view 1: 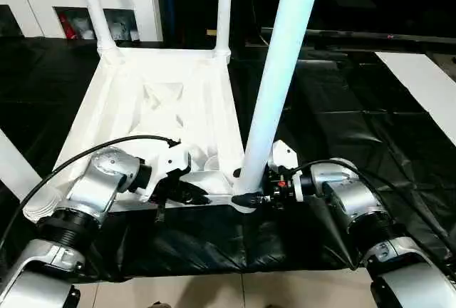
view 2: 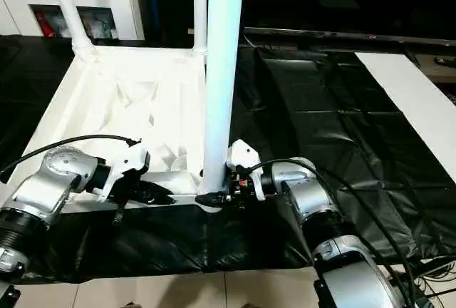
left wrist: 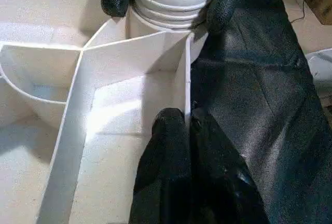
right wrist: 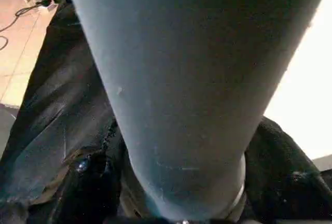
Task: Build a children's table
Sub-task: Rotate leg to tighten
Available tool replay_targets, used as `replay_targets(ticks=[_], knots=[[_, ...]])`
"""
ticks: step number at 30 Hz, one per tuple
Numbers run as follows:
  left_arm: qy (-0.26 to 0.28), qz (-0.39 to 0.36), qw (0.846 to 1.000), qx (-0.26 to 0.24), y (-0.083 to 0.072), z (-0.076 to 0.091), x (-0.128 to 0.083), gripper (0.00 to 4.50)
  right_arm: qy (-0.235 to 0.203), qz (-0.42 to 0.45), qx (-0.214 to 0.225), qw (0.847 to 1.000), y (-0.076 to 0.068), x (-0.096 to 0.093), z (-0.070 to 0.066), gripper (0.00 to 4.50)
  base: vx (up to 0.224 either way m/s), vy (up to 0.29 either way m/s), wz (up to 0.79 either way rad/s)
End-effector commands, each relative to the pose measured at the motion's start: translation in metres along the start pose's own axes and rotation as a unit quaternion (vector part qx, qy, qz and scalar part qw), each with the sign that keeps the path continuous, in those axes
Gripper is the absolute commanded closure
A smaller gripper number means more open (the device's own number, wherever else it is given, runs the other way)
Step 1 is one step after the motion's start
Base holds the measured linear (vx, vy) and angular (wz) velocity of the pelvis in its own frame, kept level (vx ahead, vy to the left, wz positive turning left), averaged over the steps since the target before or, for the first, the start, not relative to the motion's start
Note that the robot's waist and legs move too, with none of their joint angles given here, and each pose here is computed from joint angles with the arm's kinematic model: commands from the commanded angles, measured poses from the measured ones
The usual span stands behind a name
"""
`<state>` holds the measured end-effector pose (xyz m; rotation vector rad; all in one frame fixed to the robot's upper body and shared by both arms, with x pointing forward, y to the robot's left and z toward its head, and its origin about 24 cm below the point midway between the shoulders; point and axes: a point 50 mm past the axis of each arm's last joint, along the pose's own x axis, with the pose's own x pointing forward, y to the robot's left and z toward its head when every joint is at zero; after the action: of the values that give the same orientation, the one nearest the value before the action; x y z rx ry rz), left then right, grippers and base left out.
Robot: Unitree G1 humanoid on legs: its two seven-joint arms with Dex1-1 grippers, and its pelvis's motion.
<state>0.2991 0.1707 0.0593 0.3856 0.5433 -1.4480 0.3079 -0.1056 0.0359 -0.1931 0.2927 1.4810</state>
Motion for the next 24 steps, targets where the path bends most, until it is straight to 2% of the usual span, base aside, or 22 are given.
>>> replay_targets(ticks=[1,5,7,9,10,11,14,16,18,19,22,24], knots=[[-0.029,-0.018,0.999,0.003,-0.003,0.005,0.006,4.5,0.011,0.016,0.008,1.0,0.005,0.007,-0.004,1.8,0.0,0.0,0.0],[-0.026,0.037,0.999,-0.013,0.004,0.007,0.013,4.5,-0.003,-0.056,0.051,0.997,0.004,0.013,-0.011,1.83,0.0,0.0,0.0],[-0.032,0.071,0.997,-0.018,0.008,0.013,0.02,4.5,-0.013,-0.124,0.067,0.99,0.002,0.02,-0.015,1.83,0.0,0.0,0.0],[-0.034,0.094,0.995,-0.017,0.011,0.017,0.028,4.5,-0.03,-0.176,0.091,0.98,0.0,0.027,-0.017,1.84,0.0,0.0,0.0],[-0.038,0.102,0.994,-0.017,0.011,0.02,0.034,4.5,-0.045,-0.212,0.109,0.97,-0.001,0.032,-0.016,1.85,0.0,0.0,0.0],[-0.045,0.11,0.993,-0.018,0.01,0.028,0.046,4.5,-0.063,-0.259,0.134,0.954,-0.003,0.043,-0.014,1.85,0.0,0.0,0.0],[-0.057,0.109,0.992,-0.025,0.008,0.036,0.058,4.5,-0.068,-0.286,0.132,0.947,-0.002,0.056,-0.011,1.86,0.0,0.0,0.0],[-0.062,0.11,0.992,-0.031,0.006,0.041,0.067,4.5,-0.088,-0.278,0.128,0.948,0.002,0.07,-0.001,1.86,0.0,0.0,0.0],[-0.061,0.11,0.992,-0.03,0.005,0.042,0.071,4.5,-0.104,-0.268,0.112,0.951,0.004,0.077,0.009,1.86,0.0,0.0,0.0],[-0.061,0.111,0.992,-0.03,0.005,0.042,0.071,4.5,-0.108,-0.268,0.106,0.951,0.004,0.078,0.011,1.3,0.0,0.0,0.0],[-0.058,0.11,0.992,-0.026,0.005,0.04,0.069,4.5,-0.121,-0.27,0.095,0.951,0.001,0.072,0.015,1.11,0.0,0.0,0.0],[-0.054,0.111,0.992,-0.019,0.007,0.036,0.062,4.5,-0.104,-0.261,0.078,0.957,-0.002,0.057,0.01,0.8,0.0,0.0,0.0]])
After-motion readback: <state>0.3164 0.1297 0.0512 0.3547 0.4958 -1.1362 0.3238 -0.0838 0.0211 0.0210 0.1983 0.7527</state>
